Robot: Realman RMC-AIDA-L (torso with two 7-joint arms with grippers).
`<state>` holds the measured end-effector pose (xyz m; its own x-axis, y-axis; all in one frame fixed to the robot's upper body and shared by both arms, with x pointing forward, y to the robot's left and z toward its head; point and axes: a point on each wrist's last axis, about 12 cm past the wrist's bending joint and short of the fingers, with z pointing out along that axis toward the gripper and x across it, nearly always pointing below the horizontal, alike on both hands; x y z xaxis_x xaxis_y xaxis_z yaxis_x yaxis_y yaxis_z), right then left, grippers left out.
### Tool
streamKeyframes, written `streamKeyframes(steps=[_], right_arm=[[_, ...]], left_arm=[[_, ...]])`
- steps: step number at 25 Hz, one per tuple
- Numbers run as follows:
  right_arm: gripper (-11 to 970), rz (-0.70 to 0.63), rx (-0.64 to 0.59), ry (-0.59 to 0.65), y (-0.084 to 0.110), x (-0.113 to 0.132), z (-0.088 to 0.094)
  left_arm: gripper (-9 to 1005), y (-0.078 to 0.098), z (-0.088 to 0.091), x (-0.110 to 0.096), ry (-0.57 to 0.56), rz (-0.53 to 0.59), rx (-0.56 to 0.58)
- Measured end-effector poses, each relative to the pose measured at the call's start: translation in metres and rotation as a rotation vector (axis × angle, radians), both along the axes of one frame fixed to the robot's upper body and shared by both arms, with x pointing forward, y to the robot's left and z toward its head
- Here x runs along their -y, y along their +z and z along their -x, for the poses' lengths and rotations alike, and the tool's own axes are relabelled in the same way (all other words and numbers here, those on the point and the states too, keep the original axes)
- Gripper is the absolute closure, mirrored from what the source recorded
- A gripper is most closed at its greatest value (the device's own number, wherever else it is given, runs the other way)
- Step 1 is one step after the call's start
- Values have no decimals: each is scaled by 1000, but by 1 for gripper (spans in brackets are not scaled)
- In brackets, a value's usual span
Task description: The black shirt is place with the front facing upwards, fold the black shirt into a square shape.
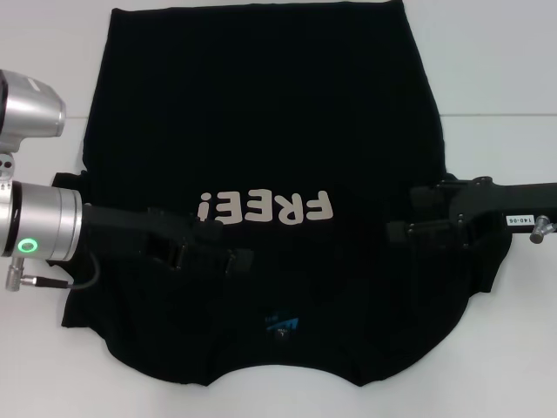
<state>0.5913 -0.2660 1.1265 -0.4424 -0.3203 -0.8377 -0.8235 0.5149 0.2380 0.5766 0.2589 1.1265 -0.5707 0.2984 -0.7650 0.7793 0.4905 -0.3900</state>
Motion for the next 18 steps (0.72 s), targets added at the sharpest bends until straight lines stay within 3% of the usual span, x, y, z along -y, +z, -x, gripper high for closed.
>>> streamKeyframes(steps=[13,18], right_arm=[[45,-4,-3,-5,0,0,0],[45,-44,-73,-89,8,2,-9]], left_arm=[[89,-1,1,0,4,7,-6],[89,4,-1,-18,141,82,-65]])
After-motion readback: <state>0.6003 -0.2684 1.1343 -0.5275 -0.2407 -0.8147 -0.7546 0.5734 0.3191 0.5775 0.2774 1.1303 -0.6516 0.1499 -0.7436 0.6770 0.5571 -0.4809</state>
